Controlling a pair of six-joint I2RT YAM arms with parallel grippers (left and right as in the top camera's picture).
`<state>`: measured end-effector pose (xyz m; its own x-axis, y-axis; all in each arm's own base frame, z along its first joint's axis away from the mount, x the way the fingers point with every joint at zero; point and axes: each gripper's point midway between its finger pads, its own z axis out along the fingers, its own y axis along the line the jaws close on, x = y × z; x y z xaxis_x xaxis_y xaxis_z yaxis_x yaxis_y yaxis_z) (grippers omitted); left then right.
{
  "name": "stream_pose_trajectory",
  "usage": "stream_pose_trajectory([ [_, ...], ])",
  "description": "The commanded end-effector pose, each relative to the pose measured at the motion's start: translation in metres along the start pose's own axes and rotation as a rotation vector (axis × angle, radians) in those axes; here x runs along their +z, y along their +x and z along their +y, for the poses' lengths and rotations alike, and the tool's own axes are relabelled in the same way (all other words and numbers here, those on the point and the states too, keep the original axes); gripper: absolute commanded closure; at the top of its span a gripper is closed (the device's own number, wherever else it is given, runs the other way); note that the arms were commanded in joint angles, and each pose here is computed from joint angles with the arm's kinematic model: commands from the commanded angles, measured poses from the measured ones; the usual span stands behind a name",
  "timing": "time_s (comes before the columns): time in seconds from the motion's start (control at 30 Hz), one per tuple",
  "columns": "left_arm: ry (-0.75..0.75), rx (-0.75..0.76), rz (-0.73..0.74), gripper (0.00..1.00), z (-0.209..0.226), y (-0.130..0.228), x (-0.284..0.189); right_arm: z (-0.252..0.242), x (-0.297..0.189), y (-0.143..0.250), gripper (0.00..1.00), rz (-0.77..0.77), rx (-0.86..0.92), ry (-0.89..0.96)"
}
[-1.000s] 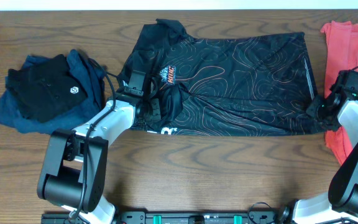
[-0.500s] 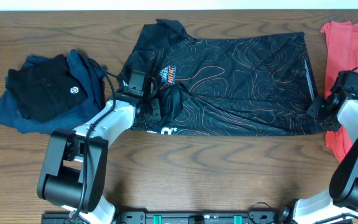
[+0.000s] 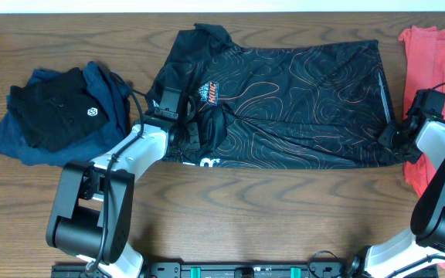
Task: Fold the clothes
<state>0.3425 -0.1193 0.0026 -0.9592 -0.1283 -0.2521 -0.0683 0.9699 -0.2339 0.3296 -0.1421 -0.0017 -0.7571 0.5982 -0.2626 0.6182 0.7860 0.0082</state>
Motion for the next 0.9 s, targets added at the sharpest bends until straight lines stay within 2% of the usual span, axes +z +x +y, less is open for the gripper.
stream_pose_trajectory([
  [0.0, -0.044, 0.014, 0.022, 0.64, 0.01, 0.005, 0.008, -0.004, 0.004, -0.002, 0.74, 0.003, 0.001, 0.016],
  [0.43, -0.05, 0.013, 0.028, 0.64, 0.011, 0.007, 0.008, -0.002, -0.008, -0.011, 0.65, -0.039, 0.004, 0.001],
  [0.87, -0.05, 0.013, 0.028, 0.64, 0.011, 0.007, 0.008, 0.006, -0.015, -0.02, 0.68, -0.063, 0.005, -0.037],
])
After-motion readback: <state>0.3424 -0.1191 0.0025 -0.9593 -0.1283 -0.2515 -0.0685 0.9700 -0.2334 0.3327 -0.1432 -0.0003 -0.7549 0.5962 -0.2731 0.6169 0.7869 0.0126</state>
